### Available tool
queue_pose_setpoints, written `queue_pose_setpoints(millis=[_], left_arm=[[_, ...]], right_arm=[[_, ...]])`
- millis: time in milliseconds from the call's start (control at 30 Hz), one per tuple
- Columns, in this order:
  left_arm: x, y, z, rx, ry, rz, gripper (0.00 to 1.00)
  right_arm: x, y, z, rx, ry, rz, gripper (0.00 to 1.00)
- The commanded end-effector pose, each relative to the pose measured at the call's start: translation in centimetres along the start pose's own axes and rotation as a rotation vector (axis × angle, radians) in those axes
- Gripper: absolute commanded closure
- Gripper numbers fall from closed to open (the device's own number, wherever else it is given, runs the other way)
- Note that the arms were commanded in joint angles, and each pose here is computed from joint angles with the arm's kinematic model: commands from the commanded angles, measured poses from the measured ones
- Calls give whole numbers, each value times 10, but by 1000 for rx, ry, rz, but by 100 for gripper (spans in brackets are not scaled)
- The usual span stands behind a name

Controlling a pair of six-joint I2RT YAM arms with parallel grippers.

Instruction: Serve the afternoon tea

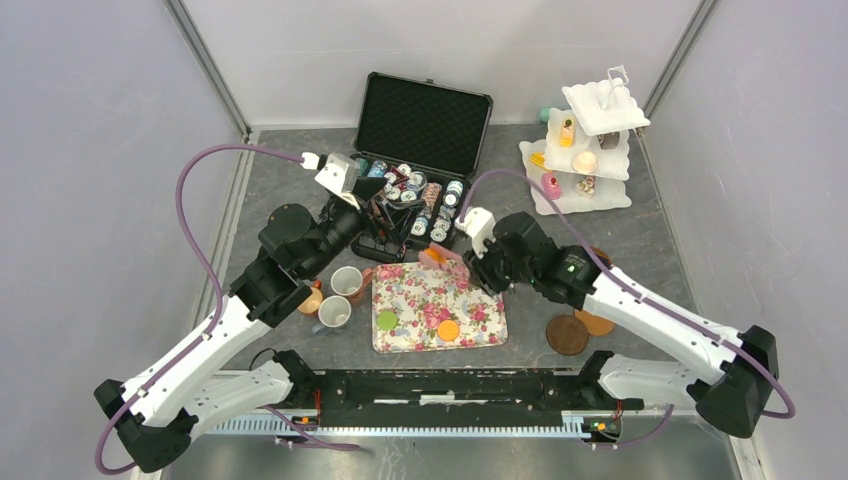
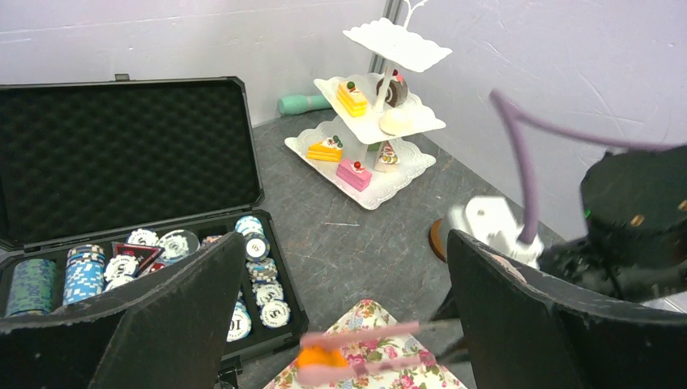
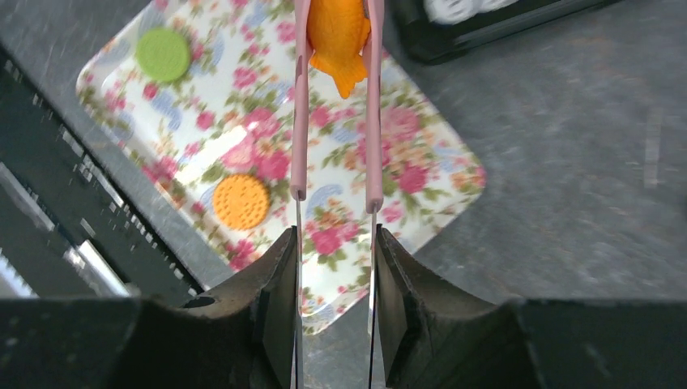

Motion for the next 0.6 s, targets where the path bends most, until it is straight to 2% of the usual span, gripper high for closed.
queue_pose_setpoints(millis=[0,267,400,567], left_arm=[[3,19,-6,-13,-29,-66,0],[4,19,-7,-13,-31,-70,0],[5,20,-6,-13,-30,-72,0],[6,21,-6,-14,-28,-78,0]], right_arm=[[45,43,-35,0,-210,-139,85],[113,85,-97,-75,-460,-255,86],[141,103,-131,-165,-652,-289,86],[167,121,-173,-272,-812,-332,86]])
Point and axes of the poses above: each gripper's point midway between its finger pads, its own x axis back along the fingers, its own z axis along the line the jaws close on, y = z × x, the point moved 9 cm from there along x, back along the fingers, and after that the axes turned 8 degrees about x, right-handed, at the moved point
